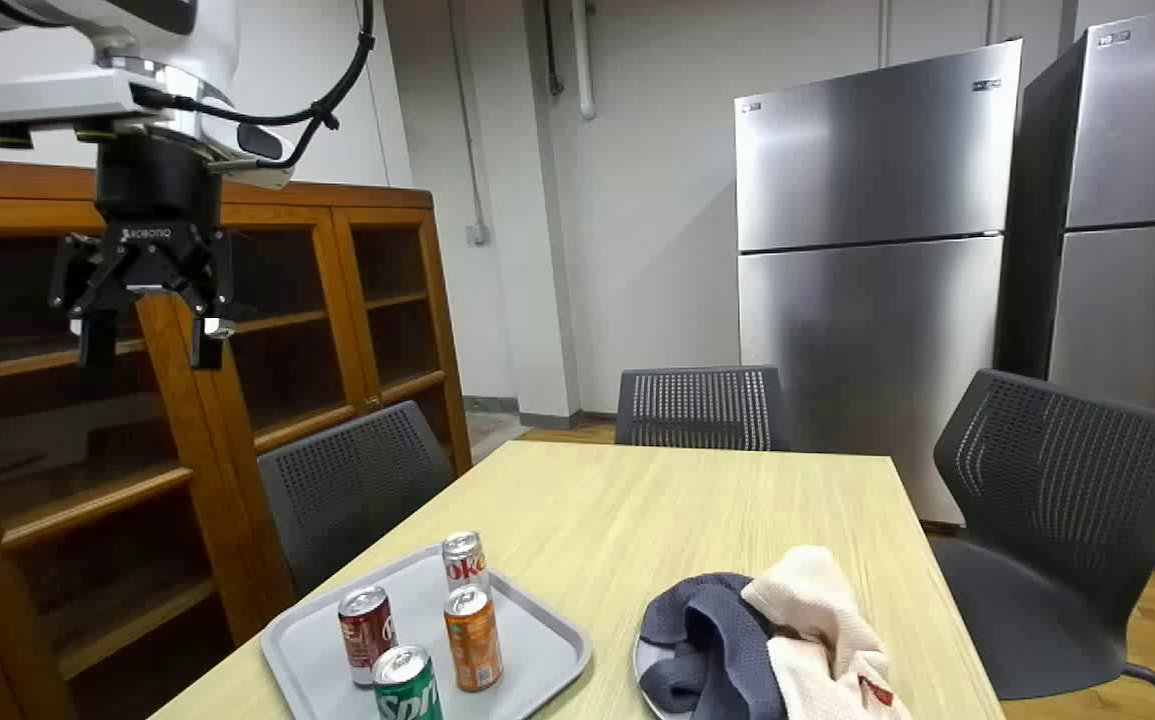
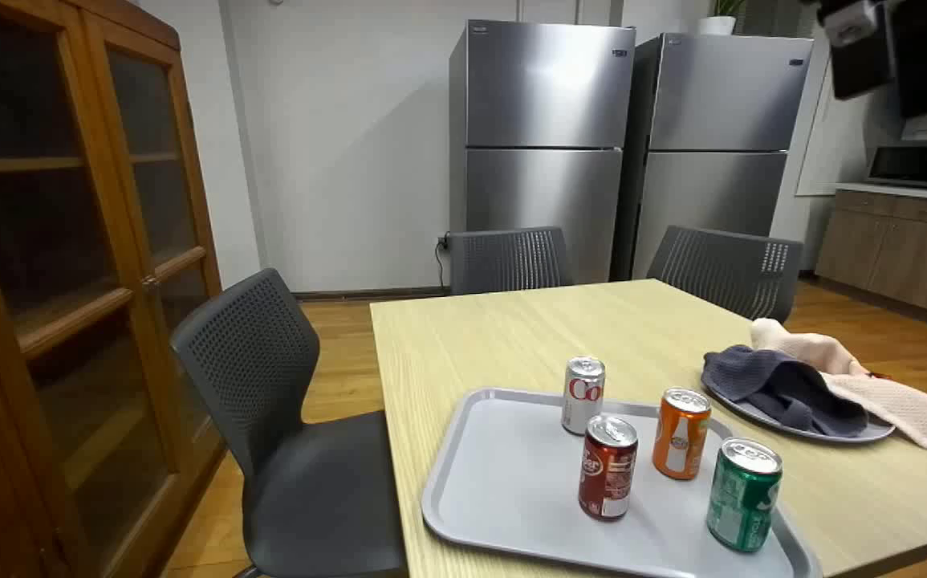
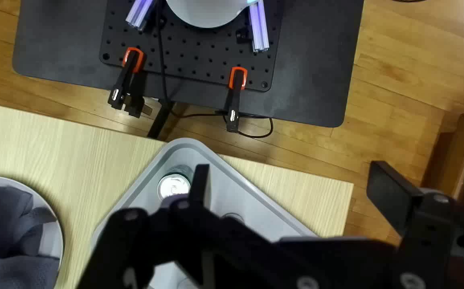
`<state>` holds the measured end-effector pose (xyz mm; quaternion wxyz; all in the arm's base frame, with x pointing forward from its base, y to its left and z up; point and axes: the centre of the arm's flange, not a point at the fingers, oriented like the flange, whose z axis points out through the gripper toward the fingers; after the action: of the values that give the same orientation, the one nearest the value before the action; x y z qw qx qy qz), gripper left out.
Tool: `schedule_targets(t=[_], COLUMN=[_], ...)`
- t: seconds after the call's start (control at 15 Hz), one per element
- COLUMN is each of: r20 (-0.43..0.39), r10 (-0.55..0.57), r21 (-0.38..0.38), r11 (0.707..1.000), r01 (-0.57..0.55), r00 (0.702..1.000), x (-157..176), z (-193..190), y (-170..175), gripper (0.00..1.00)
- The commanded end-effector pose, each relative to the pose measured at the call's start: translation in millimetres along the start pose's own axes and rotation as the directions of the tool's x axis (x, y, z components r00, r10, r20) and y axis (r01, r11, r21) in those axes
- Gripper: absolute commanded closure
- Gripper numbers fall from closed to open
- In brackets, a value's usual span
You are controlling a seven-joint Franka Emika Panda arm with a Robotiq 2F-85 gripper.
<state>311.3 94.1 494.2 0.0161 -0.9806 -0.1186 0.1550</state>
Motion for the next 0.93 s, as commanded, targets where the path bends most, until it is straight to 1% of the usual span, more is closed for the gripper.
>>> schedule_targets(t=[0.0,0.53,0.73,0.87], r20=[0.001,0.000,0.004,0.013], r10=[0.000,0.000,0.012,0.022], r21=[0.000,0.000,-0.022,-0.017], r11=[1.000,1.000,1.000,1.000], r01=[0.000,0.000,-0.012,-0.022], r00=[1.000,1.000,1.000,1.000], x=[0.4,0.4,12.5,24.0], z=[0.3,0.3,11.7,23.1], y=[0.1,0.1,-5.1,-1.7], gripper=[0.00,0.00,0.00,0.00])
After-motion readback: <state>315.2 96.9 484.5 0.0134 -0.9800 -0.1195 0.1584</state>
